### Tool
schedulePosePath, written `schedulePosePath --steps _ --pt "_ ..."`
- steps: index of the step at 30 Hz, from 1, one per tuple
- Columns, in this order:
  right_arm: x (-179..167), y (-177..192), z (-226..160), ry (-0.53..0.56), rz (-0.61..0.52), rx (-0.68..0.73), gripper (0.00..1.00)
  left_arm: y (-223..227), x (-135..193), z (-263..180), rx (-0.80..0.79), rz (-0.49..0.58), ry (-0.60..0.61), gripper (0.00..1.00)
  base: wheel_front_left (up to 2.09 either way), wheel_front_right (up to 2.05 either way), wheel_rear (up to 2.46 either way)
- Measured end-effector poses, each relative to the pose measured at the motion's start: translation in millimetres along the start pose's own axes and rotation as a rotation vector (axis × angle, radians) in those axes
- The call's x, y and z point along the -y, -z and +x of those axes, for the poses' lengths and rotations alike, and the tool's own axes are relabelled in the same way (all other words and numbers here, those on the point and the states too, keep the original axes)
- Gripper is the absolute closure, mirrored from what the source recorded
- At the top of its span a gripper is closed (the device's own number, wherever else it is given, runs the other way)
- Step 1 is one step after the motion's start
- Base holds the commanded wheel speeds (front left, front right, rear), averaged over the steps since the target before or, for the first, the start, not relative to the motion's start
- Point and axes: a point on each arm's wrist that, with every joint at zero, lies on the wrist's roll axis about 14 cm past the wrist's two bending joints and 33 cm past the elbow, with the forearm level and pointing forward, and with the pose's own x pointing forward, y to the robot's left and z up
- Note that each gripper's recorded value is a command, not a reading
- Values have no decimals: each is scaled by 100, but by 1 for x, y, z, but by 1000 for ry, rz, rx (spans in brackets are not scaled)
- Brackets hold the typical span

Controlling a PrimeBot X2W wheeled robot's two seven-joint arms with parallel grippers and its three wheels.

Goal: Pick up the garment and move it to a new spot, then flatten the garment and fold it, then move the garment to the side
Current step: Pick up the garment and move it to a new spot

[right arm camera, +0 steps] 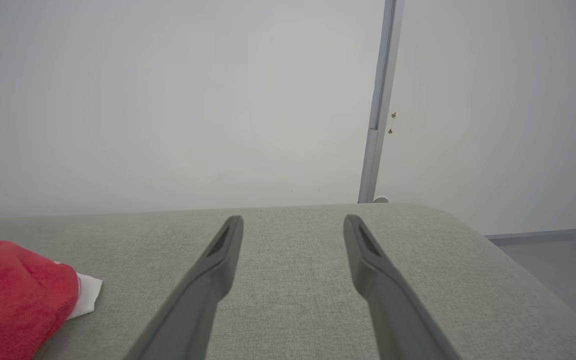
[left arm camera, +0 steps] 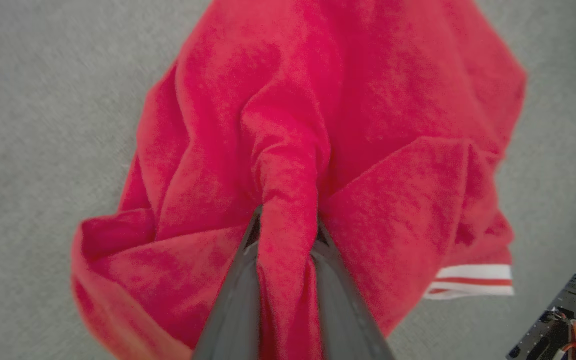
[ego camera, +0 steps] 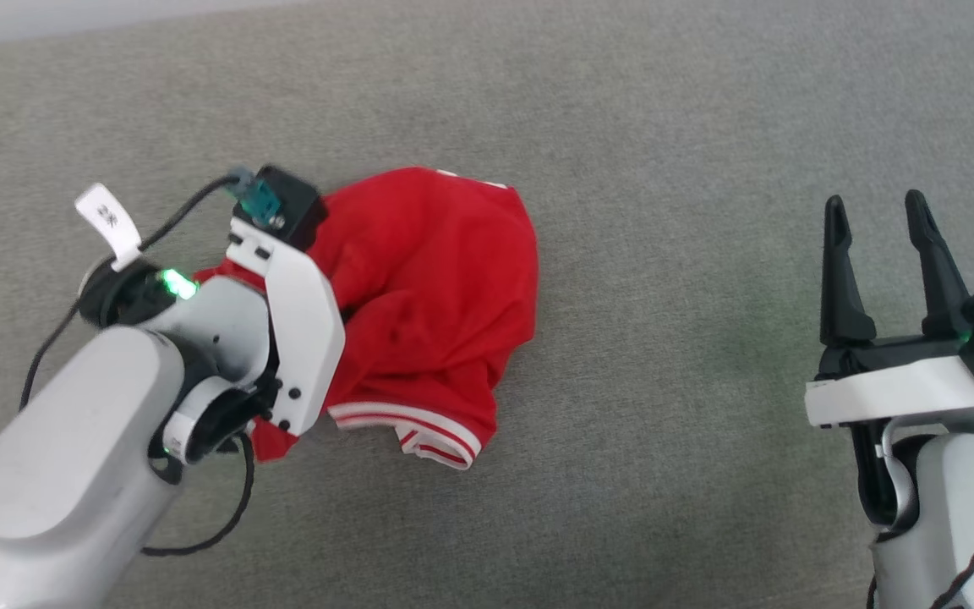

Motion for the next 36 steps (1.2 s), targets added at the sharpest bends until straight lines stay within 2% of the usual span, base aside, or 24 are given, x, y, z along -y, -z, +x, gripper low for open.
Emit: schedulePosePath --steps 4,11,12,13,14,21,27,36 --pt "2 4 3 6 1 -8 0 29 1 27 -94 -42 32 100 0 0 0" --pt "-2 6 5 -5 9 -13 0 38 2 39 -123 -43 51 100 0 0 0" --pt "-3 6 5 -6 11 -13 0 38 3 39 -121 -38 53 75 0 0 0" --pt "-5 5 5 -10 14 -12 0 37 3 39 -111 -36 56 32 0 0 0" --pt "-6 5 6 -13 18 -11 0 36 4 39 -101 -45 61 0 0 0 0" --pt "-16 -1 2 -40 31 1 0 8 3 19 74 -78 52 0 0 0 0" --pt "-20 -14 -3 -65 28 29 0 -20 -19 -26 340 -96 -37 0 0 0 0" --pt "-30 -29 -13 -110 31 57 0 -20 -51 -105 712 -162 -239 0 0 0 0"
